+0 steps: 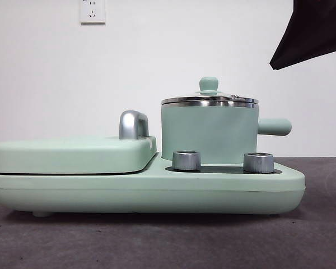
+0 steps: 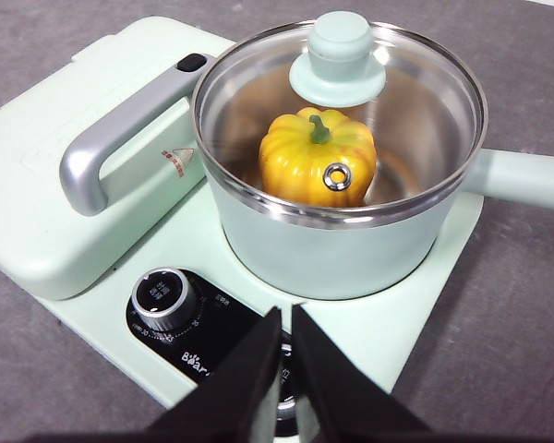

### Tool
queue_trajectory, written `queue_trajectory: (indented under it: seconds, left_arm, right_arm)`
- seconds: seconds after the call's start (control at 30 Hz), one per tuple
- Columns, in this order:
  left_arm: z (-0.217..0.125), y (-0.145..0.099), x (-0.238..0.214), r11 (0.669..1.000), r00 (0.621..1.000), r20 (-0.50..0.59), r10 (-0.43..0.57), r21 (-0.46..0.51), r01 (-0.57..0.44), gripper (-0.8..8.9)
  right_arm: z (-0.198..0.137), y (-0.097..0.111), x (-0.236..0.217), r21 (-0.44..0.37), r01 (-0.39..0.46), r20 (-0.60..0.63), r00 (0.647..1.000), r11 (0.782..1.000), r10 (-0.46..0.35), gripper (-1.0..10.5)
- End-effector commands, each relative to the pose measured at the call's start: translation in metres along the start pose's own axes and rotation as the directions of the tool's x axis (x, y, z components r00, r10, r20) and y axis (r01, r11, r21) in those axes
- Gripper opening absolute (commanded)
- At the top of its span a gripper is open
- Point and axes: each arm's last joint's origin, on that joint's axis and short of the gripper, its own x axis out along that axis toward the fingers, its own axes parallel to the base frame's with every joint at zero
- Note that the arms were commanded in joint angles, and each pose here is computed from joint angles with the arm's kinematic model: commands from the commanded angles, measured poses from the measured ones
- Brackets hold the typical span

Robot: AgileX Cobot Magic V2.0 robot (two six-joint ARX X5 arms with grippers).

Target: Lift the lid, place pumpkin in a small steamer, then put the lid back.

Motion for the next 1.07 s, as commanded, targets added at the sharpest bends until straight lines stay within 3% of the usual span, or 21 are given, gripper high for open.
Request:
queue_trajectory:
  seconds: [0.03, 0.13, 0.23, 0.53, 0.8, 0.9, 1.07]
  left_arm:
    - [-0.007, 0.0, 0.002, 1.0, 1.0, -0.024, 0.001, -0.009, -0.001, 0.07]
    - [-0.007, 0.0, 0.002, 1.0, 1.0, -0.024, 0.001, -0.009, -0.001, 0.07]
    - [-0.007, 0.0, 0.002, 1.0, 1.0, -0.024, 0.001, -0.009, -0.001, 0.07]
    - [-0.007, 0.0, 0.002, 1.0, 1.0, -0.024, 0.002, -0.009, -0.002, 0.07]
    - [-0.007, 0.0, 0.002, 1.0, 1.0, -0.024, 0.001, -0.009, -0.001, 0.07]
    - [-0.007, 0.0, 0.002, 1.0, 1.0, -0.024, 0.001, -0.009, -0.001, 0.07]
    - [-0.007, 0.0, 0.002, 1.0, 1.0, -0.025, 0.001, -0.009, -0.001, 0.07]
  right_arm:
    - [0.004, 0.001, -0.004, -0.034, -0.002, 0.028, 1.0, 0.999, 0.003, 0.1]
    - [0.005, -0.001, -0.015, -0.138, 0.045, 0.07, 0.997, 0.989, -0.035, 0.1]
    - [0.003, -0.012, -0.028, -0.195, 0.179, 0.131, 0.979, 0.964, -0.155, 0.1]
    - [-0.047, -0.044, -0.056, -0.071, 0.442, 0.256, 0.875, 0.894, -0.412, 0.1]
    - [-0.1, -0.06, -0.049, 0.03, 0.562, 0.357, 0.767, 0.827, -0.534, 0.1]
    - [-0.113, -0.063, -0.046, 0.069, 0.577, 0.362, 0.746, 0.814, -0.56, 0.1]
    - [-0.132, -0.064, -0.037, 0.117, 0.564, 0.373, 0.738, 0.818, -0.562, 0.1]
